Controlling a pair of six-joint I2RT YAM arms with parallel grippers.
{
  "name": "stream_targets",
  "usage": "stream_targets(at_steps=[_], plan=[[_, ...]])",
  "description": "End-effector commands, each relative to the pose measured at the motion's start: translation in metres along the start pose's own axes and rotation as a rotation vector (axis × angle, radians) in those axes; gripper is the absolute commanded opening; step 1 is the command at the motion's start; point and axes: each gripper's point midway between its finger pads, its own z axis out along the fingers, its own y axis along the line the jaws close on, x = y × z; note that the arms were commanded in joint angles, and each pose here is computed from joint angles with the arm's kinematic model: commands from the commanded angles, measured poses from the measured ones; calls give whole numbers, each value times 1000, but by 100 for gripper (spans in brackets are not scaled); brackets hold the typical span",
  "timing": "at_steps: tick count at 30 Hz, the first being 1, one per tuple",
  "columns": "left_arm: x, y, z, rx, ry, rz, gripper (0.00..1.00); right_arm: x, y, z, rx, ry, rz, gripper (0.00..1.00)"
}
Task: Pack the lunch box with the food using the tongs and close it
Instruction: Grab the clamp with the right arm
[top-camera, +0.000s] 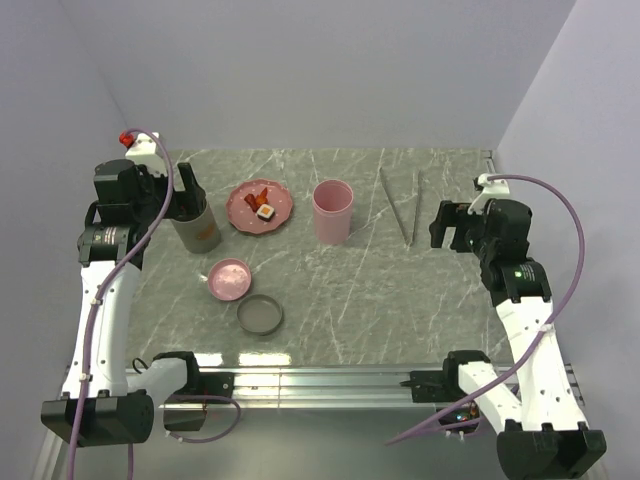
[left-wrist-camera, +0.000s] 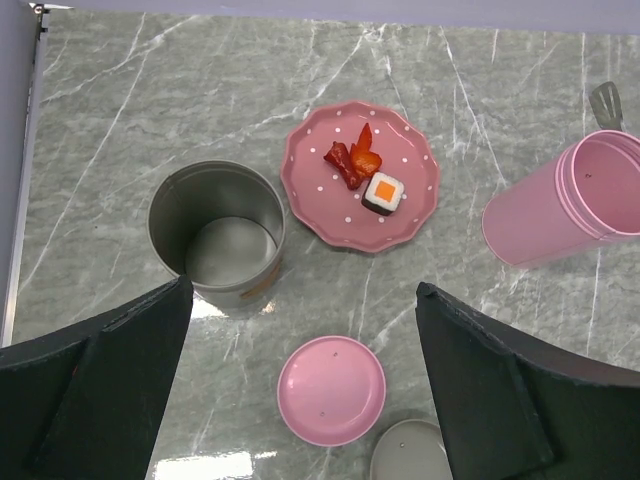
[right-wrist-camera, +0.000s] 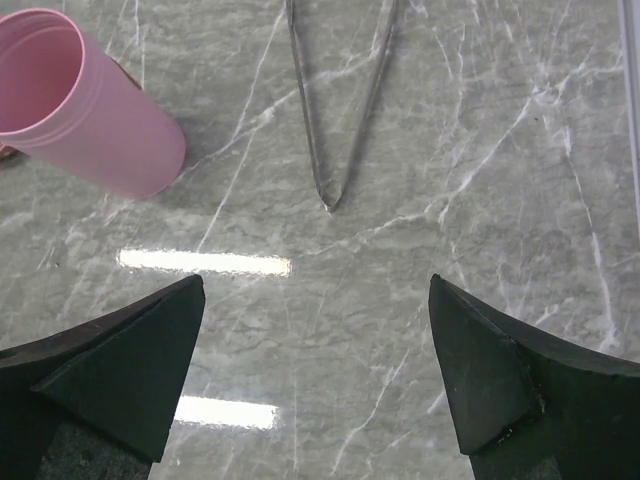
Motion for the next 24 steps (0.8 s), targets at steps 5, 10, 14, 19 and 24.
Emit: stream_targets(at_steps=[5, 10, 14, 19, 24], plan=[[-17, -1, -6, -14, -55, -36, 99, 3, -8, 17, 39, 27, 22, 100], [-20, -5, -6, 6, -69, -53, 99, 10, -13, 30, 64, 88, 54, 100], [-17, -5, -2, 7, -66, -67, 99, 29, -16, 51, 84, 186, 90, 100], [-15, -1, 1, -13, -52, -73, 99, 63, -13, 78, 81, 344, 102, 98], [-14, 0, 1, -16, -55, -70, 99, 84, -7, 101, 88, 427, 84, 97]])
